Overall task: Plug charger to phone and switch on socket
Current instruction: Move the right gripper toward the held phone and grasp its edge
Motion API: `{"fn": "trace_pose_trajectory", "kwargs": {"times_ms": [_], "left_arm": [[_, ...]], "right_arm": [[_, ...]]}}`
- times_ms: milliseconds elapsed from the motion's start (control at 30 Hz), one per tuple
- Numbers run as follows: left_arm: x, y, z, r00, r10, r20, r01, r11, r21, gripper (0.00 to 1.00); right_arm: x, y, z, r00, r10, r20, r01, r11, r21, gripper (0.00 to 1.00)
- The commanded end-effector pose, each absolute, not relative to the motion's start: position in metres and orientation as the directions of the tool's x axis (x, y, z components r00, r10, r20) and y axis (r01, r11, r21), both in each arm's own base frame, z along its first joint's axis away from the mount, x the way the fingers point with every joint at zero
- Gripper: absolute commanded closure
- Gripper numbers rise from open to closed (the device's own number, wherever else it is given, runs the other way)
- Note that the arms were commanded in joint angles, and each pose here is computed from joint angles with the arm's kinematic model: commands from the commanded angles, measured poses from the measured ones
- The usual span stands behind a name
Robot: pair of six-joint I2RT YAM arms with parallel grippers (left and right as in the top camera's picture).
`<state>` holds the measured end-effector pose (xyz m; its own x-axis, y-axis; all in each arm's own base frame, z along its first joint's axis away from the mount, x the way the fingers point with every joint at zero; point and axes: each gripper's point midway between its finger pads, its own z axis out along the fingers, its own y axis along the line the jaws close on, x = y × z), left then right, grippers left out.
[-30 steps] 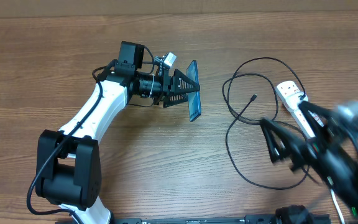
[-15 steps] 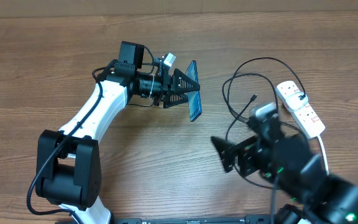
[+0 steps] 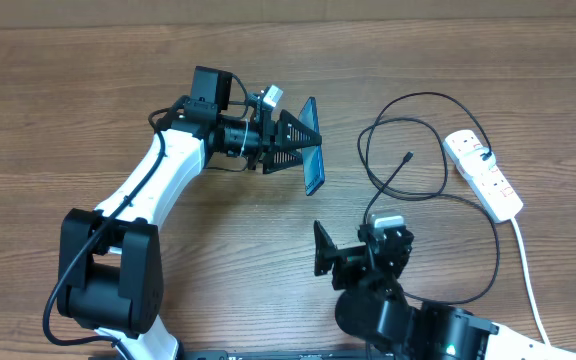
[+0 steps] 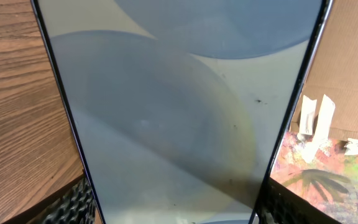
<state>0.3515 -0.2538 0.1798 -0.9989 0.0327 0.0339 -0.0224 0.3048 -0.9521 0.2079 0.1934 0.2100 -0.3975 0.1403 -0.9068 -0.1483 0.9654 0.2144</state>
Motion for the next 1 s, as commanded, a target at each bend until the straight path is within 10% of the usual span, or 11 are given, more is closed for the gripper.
{"fn": "trace_pose_trajectory", "kwargs": {"times_ms": [0,967], "left_arm": [[0.351,-0.254,0.206,-0.999,0.051,-0.014,0.027,0.257,-0.966,0.41],[0.350,-0.254,0.207,-0.995,0.025,0.096,-0.087,0.256,-0.963,0.41]], "right_arm": [[0.215,0.212,0.204,-0.432,0.155,-0.888,-0.181,0.950,0.254,0.00],[0.289,0.246,0.177,-0.412,0.092,-0.906,-0.242,0.948,0.207,0.08]]}}
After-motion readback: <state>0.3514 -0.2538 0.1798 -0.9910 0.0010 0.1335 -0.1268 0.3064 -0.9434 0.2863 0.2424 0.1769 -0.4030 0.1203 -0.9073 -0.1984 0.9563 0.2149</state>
